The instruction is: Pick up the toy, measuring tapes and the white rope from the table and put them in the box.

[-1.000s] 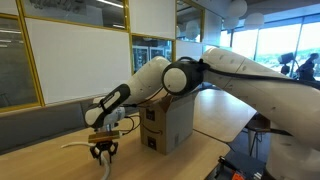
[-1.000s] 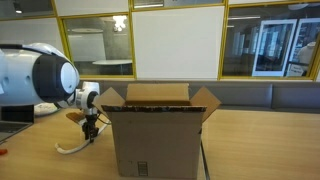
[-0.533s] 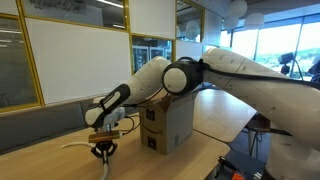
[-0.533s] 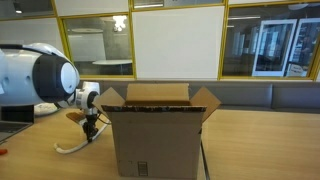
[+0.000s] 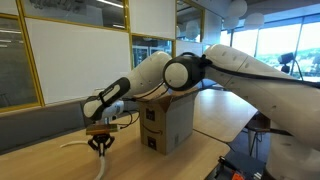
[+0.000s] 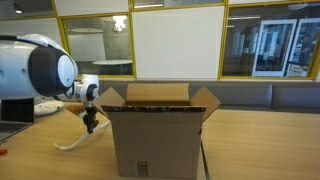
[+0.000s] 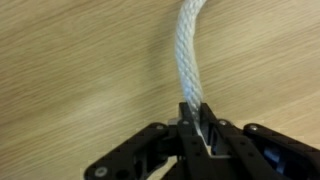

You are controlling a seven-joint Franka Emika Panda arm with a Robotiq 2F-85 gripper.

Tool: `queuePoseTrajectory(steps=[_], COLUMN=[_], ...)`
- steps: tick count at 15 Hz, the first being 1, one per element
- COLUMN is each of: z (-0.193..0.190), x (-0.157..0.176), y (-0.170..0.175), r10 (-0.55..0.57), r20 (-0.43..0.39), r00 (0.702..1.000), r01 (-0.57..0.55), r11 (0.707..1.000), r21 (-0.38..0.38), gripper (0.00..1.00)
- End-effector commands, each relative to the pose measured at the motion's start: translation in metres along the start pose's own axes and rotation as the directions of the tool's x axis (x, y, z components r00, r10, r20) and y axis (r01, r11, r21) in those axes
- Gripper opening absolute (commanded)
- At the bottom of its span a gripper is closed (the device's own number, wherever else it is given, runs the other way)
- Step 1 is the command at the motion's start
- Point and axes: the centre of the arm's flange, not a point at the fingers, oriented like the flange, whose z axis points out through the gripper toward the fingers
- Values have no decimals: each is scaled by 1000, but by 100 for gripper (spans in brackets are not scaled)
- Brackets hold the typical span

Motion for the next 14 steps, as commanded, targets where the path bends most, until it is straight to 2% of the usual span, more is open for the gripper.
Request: queuePoseTrajectory(steps=[1, 5, 10, 14], z=[-74, -158, -266, -359], x=[-20, -39, -60, -78], y=[-3, -5, 16, 38], r10=[-28, -44, -29, 3], r20=[-104, -232, -376, -496], r00=[994, 972, 926, 868], r01=[32, 63, 71, 48], r11=[999, 995, 993, 995], r21=[36, 72, 99, 89], gripper=[14, 14, 11, 12])
